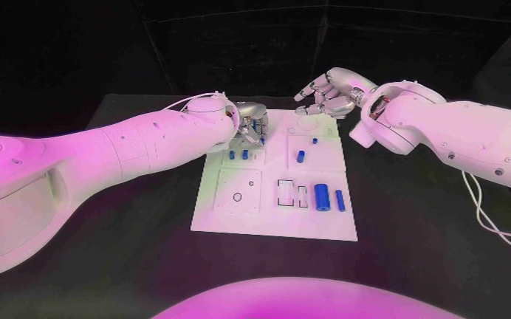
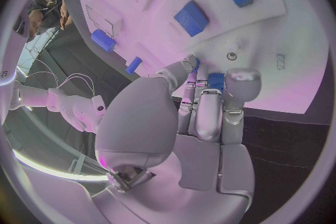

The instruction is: Assemble the parts on the task board

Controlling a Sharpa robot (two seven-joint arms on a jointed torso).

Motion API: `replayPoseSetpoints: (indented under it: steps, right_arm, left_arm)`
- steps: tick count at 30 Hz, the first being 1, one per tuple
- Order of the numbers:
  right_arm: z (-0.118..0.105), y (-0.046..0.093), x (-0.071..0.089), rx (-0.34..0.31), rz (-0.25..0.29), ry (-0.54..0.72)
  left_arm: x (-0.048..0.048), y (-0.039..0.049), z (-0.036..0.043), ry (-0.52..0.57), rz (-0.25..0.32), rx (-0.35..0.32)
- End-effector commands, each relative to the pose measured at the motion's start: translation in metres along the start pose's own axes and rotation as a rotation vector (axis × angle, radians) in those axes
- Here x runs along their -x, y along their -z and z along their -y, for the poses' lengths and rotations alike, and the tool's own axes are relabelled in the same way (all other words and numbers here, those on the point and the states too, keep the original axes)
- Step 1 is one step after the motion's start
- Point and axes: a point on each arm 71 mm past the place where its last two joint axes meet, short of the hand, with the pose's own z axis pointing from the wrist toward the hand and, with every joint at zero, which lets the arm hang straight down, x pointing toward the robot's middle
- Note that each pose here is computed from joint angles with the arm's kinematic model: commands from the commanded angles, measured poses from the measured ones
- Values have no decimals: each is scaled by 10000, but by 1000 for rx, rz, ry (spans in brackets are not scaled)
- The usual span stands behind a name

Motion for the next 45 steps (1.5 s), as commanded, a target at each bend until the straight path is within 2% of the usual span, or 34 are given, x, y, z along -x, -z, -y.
replayPoseSetpoints:
  steps: [1,8,14,19,21,23,27,38,45]
  right_arm:
    - [-19,-5,-1,10,-6,2]
    - [-12,-3,4,9,-5,3]
    - [-2,-2,11,6,-4,3]
    - [8,0,18,4,-3,4]
    - [13,2,21,2,-2,4]
    - [18,2,25,0,-1,4]
    - [22,1,26,-1,-1,5]
    - [24,-4,26,-2,-2,5]
    - [21,-5,24,-1,-2,5]
  left_arm:
    - [32,12,12,-7,46,-35]
    - [87,94,5,28,114,-73]
    - [232,192,6,87,169,-92]
    - [316,306,-76,132,189,-80]
    - [325,344,-127,145,184,-68]
    - [324,390,-206,154,160,-47]
    - [302,437,-299,155,113,-17]
    - [244,473,-445,148,53,32]
    - [199,472,-488,139,20,48]
